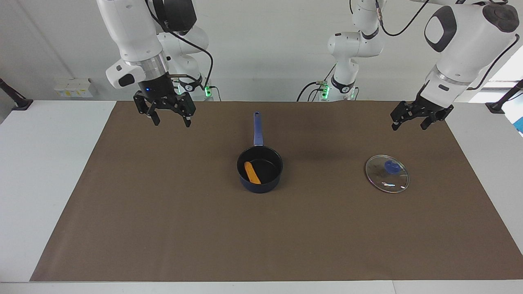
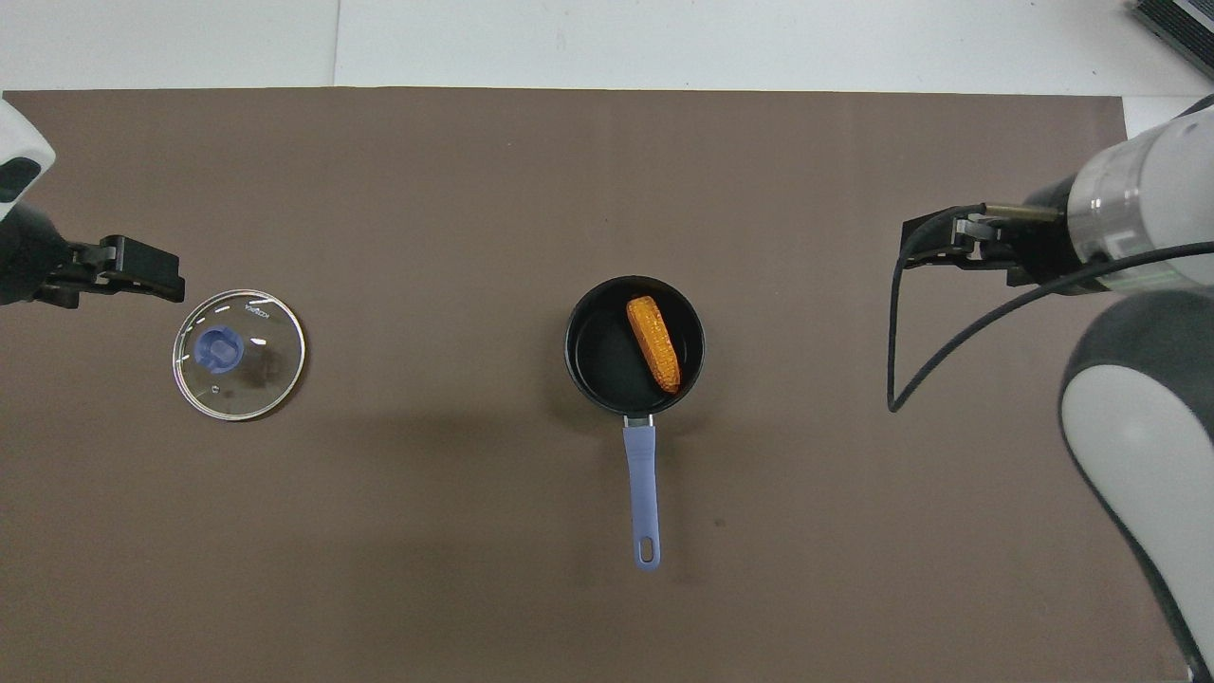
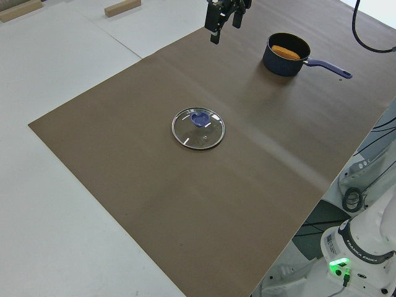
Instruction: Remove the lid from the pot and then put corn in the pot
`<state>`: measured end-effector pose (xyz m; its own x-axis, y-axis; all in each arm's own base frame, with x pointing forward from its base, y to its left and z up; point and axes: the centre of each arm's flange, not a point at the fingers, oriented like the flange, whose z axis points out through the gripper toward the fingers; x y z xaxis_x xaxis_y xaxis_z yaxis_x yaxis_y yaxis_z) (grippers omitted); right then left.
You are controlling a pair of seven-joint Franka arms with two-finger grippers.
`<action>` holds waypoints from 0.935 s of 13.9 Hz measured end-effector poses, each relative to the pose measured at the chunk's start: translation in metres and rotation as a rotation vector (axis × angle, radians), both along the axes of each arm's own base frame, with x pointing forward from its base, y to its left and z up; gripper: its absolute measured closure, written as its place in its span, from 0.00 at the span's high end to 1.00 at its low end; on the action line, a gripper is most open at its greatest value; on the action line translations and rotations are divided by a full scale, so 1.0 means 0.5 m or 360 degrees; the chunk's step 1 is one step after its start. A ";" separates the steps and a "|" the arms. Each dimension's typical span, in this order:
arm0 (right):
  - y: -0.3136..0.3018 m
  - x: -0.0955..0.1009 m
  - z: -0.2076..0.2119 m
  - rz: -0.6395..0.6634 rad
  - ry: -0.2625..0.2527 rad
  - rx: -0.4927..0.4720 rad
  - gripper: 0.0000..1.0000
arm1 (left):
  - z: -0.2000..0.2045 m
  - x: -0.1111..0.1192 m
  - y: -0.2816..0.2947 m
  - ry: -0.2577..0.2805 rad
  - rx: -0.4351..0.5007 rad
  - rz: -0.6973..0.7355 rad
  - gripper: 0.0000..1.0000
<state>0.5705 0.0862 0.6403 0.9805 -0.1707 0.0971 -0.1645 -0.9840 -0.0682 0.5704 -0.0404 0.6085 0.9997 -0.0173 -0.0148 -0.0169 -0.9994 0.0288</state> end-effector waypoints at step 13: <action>-0.137 -0.066 0.069 0.0161 0.0043 -0.0048 1.00 | 0.051 -0.023 -0.005 0.0083 0.0007 -0.0017 1.00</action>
